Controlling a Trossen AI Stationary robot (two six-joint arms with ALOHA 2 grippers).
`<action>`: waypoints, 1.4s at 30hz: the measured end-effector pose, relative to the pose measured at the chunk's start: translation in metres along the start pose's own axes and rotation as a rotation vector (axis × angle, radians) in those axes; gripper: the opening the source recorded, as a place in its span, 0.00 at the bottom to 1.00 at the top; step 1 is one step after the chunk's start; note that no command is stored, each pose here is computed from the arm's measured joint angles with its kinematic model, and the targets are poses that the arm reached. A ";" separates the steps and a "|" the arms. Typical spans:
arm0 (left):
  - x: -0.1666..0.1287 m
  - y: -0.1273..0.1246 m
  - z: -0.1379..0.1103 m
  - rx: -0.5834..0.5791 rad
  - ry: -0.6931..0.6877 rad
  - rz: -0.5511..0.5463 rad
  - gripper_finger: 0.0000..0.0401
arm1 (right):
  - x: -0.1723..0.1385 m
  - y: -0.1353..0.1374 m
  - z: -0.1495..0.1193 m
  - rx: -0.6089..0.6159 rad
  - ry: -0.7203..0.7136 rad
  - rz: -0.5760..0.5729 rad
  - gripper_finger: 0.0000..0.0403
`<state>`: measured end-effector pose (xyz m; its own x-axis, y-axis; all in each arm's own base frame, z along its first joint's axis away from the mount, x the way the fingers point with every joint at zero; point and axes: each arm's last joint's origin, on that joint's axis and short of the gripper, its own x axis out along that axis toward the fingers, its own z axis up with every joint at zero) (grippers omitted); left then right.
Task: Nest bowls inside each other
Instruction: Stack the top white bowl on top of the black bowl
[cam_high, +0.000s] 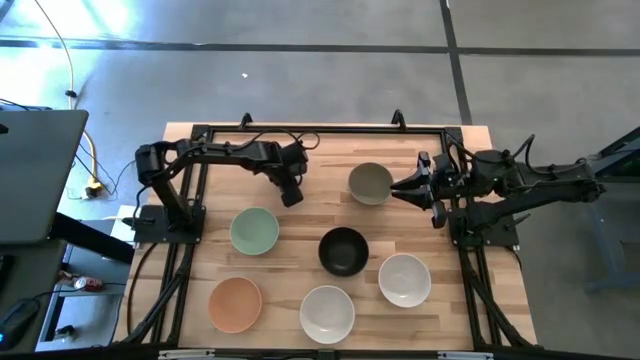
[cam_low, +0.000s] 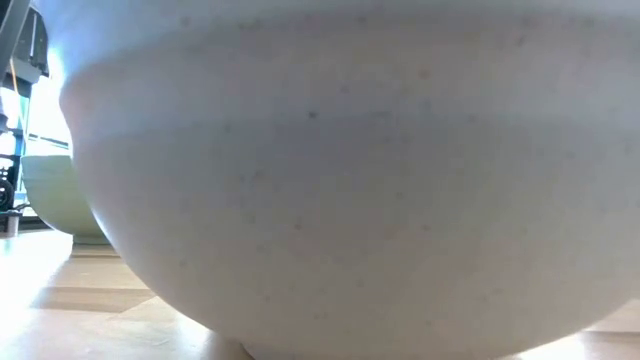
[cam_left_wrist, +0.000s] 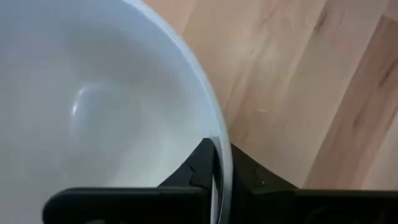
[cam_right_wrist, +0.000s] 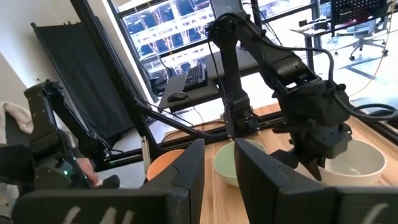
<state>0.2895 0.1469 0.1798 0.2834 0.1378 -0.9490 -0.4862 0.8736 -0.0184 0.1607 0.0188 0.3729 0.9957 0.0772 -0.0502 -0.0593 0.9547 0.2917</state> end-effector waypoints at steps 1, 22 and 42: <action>-0.002 0.000 0.000 -0.001 -0.007 -0.004 0.01 | 0.000 0.000 0.000 -0.006 -0.001 0.000 0.19; -0.086 -0.069 0.029 0.230 -0.124 -0.038 0.00 | 0.000 -0.004 -0.001 -0.074 -0.014 -0.115 0.19; -0.128 -0.145 0.041 0.446 -0.207 -0.184 0.00 | -0.021 -0.008 0.008 -0.201 -0.097 -0.314 0.19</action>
<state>0.3572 0.0220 0.3167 0.5105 0.0138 -0.8597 -0.0272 0.9996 -0.0001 0.1408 0.0070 0.3788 0.9692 -0.2461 -0.0137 0.2464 0.9657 0.0826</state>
